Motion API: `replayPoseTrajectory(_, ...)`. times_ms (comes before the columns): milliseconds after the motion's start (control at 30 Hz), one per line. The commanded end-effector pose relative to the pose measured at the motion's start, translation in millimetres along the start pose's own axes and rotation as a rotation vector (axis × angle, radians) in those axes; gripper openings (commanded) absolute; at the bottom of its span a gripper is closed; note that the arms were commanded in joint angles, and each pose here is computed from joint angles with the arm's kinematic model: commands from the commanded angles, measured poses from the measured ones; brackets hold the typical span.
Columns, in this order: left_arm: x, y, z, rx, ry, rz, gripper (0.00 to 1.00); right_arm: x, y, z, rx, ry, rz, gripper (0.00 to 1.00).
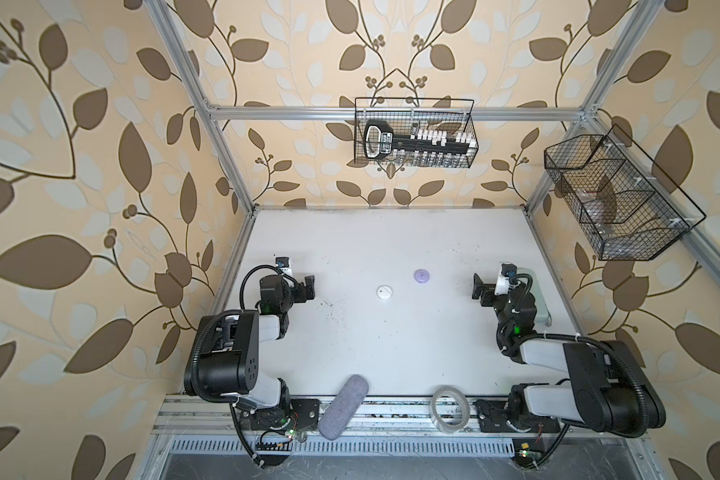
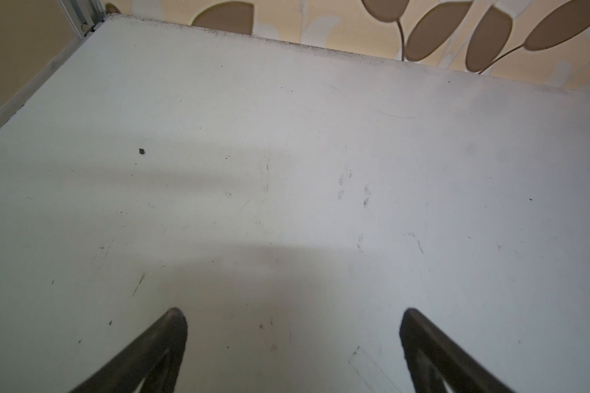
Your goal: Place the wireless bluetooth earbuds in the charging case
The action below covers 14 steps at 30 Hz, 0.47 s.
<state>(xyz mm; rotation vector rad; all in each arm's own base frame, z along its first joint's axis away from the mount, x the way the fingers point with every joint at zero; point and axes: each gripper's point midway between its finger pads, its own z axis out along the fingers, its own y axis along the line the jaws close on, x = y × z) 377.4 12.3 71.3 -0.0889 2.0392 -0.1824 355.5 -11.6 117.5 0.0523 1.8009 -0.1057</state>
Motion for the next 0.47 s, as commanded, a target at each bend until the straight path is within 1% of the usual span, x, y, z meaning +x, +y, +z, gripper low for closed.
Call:
replayPoseTrajectory(0,-7.7,-4.2,0.2,0.019,-0.029,0.021,0.99,0.7,0.5,-2.5,-0.009,-0.013,-0.004,1.00)
replayPoseTrajectory(433,-7.0,-4.2,0.1,0.019,-0.027,0.020,0.99,0.5,0.9,-2.6,-0.006,-0.013,-0.008,1.00)
